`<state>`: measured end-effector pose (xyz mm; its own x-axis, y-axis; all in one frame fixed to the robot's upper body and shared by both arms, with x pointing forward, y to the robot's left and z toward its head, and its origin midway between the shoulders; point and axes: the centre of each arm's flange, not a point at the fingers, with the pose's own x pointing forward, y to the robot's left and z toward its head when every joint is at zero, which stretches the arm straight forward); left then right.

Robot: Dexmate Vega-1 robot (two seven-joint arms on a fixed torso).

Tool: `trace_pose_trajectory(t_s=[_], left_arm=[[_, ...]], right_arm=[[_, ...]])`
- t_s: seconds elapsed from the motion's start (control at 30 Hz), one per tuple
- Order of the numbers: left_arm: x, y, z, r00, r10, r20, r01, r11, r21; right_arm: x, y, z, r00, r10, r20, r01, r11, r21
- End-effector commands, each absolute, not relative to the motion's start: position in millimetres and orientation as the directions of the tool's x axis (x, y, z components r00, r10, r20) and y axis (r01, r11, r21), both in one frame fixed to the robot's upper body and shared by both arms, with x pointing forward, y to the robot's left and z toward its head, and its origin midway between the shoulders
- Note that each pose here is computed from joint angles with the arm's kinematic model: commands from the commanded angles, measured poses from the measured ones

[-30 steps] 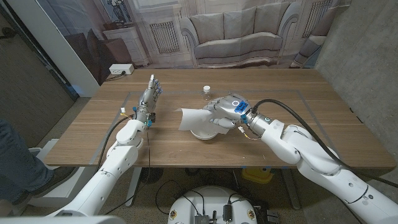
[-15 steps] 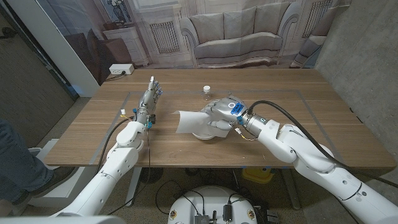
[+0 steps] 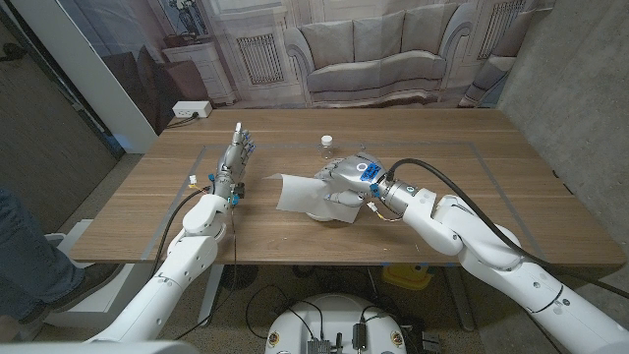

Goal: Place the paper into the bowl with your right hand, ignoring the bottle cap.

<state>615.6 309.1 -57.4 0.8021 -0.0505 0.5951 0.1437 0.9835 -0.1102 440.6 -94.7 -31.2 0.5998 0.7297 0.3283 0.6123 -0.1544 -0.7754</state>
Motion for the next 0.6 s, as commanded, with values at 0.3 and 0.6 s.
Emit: trace_pose_trajectory(t_s=[0.3,0.6], left_arm=[[618.1,309.7,-60.6,0.803,-0.05,0.594,0.149,0.982,-0.118],[617.8,309.1,-60.7,0.804,-0.054,0.592,0.149,0.982,-0.113]], right_arm=[[445.3,-87.0,-38.5,0.608,0.741,0.286,0.587,-0.176,-0.79],[446.8,-85.6,-41.5,0.609,0.74,0.285,0.582,-0.172,-0.795]])
